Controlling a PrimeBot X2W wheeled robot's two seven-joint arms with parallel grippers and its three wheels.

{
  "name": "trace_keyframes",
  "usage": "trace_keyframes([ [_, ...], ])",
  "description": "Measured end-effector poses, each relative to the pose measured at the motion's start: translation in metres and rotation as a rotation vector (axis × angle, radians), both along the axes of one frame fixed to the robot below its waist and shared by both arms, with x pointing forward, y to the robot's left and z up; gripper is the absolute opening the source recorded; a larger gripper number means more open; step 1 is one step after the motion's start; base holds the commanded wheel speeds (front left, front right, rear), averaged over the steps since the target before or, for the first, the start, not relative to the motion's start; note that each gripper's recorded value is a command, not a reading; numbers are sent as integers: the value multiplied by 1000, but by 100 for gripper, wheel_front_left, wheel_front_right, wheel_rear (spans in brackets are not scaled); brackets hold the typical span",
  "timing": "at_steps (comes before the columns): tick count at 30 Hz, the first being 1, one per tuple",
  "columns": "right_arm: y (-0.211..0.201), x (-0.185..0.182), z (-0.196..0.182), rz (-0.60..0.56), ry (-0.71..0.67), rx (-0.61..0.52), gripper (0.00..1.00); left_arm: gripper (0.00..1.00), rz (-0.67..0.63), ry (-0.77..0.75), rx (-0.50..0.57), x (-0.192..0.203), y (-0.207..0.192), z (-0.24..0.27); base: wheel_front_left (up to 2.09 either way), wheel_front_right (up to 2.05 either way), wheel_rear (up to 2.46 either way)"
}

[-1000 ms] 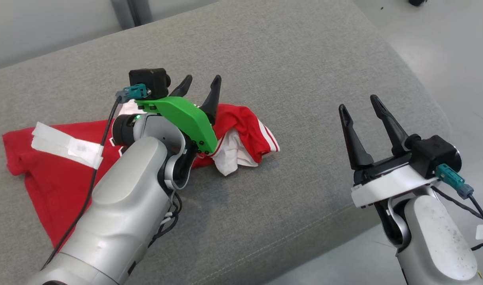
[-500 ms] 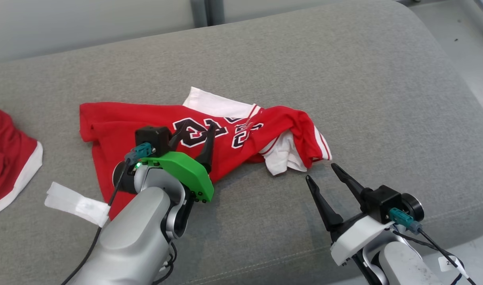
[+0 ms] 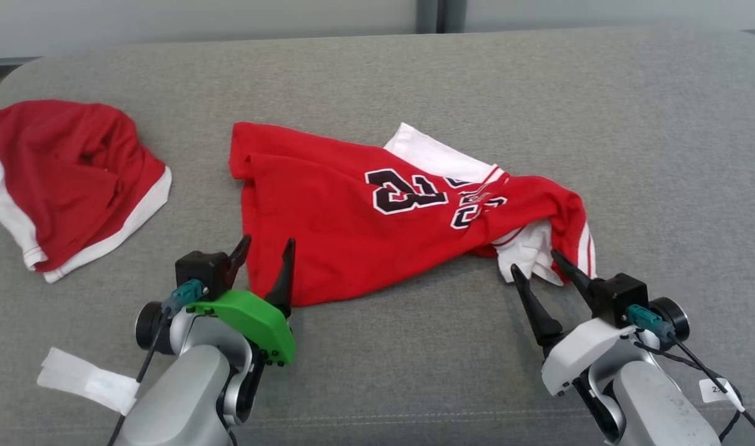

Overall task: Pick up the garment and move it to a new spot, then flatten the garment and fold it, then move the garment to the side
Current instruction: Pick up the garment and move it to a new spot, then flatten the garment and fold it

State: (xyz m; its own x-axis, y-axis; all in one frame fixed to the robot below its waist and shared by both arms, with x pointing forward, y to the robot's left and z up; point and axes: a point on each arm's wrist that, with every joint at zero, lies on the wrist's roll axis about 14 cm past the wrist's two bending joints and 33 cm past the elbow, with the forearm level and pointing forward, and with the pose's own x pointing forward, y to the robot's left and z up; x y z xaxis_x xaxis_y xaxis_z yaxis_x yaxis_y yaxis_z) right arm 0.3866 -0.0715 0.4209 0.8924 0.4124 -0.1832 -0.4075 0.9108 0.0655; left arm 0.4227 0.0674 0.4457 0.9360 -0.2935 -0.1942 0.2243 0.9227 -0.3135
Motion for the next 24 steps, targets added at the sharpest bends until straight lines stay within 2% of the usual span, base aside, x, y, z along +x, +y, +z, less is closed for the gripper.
trace_keyframes([
  [6,10,8,-17,36,43,-24,100,100,85,1,8,-18,32,-3,0,0,0],
  [12,30,2,-44,107,123,-67,100,100,232,-49,19,-33,85,11,0,0,0],
  [24,29,12,-46,129,99,-176,100,100,338,-99,0,-64,115,25,0,0,0],
])
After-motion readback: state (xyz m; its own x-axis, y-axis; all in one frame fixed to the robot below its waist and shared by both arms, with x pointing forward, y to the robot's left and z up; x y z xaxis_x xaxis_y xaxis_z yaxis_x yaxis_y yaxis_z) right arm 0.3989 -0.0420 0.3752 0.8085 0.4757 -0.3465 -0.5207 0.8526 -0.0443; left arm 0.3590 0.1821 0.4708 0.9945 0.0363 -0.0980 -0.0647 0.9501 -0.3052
